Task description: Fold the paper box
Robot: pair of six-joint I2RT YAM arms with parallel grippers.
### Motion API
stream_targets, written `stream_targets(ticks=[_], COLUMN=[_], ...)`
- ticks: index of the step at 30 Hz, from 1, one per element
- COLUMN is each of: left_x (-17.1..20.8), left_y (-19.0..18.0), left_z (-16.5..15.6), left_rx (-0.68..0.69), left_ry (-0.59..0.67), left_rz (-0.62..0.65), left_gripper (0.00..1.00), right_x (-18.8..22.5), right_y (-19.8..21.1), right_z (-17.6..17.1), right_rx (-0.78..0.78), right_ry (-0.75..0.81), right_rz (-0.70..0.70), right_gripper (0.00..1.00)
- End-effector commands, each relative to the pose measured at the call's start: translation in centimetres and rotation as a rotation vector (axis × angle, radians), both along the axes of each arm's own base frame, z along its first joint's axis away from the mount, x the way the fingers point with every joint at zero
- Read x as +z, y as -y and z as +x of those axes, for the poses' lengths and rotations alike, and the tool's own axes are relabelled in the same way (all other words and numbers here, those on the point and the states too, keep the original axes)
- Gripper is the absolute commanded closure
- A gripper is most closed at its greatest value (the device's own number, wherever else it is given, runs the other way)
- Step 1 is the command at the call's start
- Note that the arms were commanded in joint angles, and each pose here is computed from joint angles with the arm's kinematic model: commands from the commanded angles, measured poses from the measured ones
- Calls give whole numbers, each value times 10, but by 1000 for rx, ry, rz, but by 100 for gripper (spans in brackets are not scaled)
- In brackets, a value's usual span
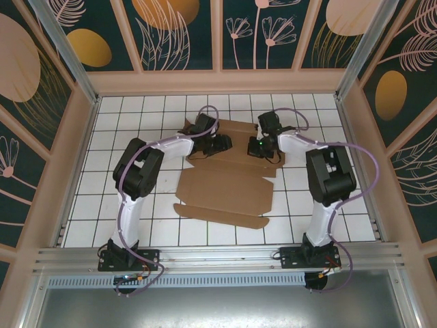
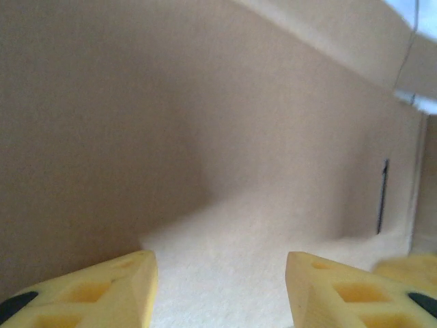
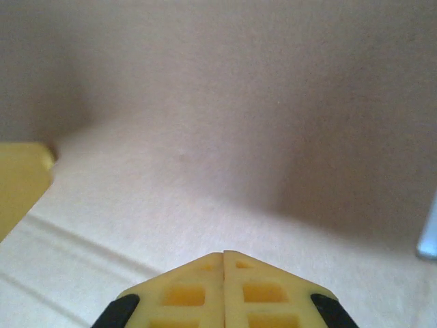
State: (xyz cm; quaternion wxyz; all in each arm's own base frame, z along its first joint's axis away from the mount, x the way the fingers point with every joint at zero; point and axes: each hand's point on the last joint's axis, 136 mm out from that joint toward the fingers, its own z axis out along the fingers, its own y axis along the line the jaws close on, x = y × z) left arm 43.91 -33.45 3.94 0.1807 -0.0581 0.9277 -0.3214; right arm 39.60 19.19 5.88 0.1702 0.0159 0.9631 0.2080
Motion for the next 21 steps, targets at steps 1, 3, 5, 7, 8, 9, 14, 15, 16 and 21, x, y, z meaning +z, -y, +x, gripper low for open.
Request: stream_targets(ticks=[1,3,5,7,8,9,14,15,16,21], left_x=[-27,-33,-36,-39,-41,-42,-47,-48,-48,-49], left_y=[-13,-16,-17,-18,-19,-19,-20,-20,-20,-19], left_z=[-1,-3,-3,-4,-5,-5,-8,-9,-10,-12], left_rx=[84,102,110,116,115,113,110,108,105,95], left_ry=[-63,-75,-79,-83,-86,-88,-98,-99,-100,-99], left_rz=[46,56,56,58,57,55,41,41,40,36], left_gripper=[48,49,50,51,51,51,52,52,53,53], right_x=[45,43,31,17,9,5,-16,-18,-20,-28], right_y=[21,42,61,77,84,89,90,91,92,94], right_z=[-14,-32,-53,-72,-81,-86,-97,-95,-92,-75], right_rx=[-82,-139,-177,-209,-223,-234,-237,-240,-244,-253], right_ry=[50,28,-4,-31,-43,-48,-67,-65,-58,-37], right_rz=[10,-30,-80,-110,-118,-119,-82,-88,-96,-103], right_gripper=[87,79,68,59,54,51,41,41,40,40])
